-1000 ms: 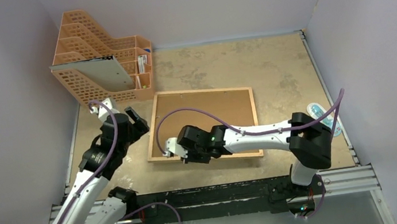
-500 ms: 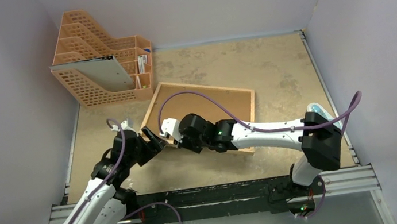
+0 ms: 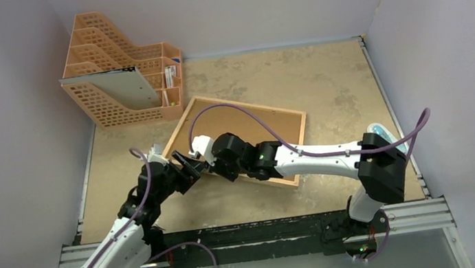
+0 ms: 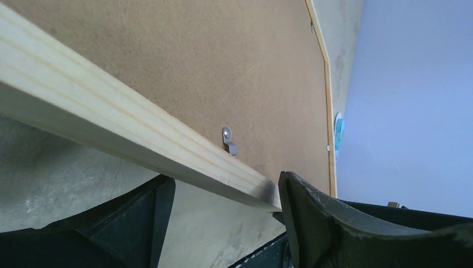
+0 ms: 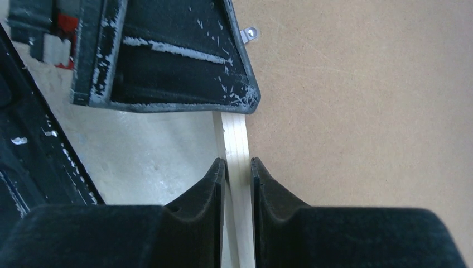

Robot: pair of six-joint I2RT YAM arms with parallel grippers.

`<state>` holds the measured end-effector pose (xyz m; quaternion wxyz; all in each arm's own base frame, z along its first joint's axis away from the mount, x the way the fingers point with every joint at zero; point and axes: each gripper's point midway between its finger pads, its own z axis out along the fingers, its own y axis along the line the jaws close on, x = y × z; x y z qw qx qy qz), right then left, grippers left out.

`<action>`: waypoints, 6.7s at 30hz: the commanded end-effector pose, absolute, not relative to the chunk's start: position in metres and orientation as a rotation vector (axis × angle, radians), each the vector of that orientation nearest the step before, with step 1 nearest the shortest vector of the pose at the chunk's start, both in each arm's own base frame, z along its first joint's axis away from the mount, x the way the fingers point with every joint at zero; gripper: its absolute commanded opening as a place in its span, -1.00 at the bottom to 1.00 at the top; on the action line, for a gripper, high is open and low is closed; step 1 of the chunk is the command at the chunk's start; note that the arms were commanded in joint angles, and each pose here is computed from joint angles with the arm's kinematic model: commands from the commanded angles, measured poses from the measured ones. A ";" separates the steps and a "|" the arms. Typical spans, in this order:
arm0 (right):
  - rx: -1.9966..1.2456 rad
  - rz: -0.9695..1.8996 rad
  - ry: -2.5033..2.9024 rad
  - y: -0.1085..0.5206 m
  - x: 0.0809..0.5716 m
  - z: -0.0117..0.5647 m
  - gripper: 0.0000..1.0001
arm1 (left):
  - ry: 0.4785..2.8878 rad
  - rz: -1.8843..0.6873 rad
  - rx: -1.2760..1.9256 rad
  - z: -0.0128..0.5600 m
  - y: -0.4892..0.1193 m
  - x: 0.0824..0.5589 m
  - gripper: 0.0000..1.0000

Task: Put the photo into the frame
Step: Turn over the photo frame at the center of the board, then adjust the photo frame at the center of the board.

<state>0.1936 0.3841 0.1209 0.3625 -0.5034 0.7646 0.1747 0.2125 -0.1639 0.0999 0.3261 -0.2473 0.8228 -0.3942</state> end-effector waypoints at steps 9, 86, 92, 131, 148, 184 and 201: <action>-1.224 0.554 1.770 0.423 0.206 0.179 -1.00 | 1.873 -1.236 -0.894 0.127 -0.160 0.231 -0.43; -0.684 0.394 1.761 0.337 0.318 0.360 -1.00 | 1.863 -0.758 -0.573 0.290 -0.104 0.218 0.57; -0.605 0.479 1.846 0.325 0.350 0.348 -1.00 | 1.944 -0.822 -0.552 0.257 -0.126 0.228 0.55; 0.338 0.917 1.915 0.120 0.380 0.184 -1.00 | 2.275 -0.687 -0.529 0.104 -0.153 0.262 0.52; 0.557 0.990 2.090 0.121 0.302 0.062 -0.98 | 2.435 -0.511 -0.584 0.046 -0.127 0.224 0.54; 0.144 0.567 2.033 0.107 0.524 0.109 0.57 | 2.695 -0.758 -0.202 0.055 -0.190 0.143 0.51; -0.163 0.616 2.197 0.130 0.523 0.047 0.53 | 2.651 -0.774 -0.347 0.025 -0.201 0.164 0.51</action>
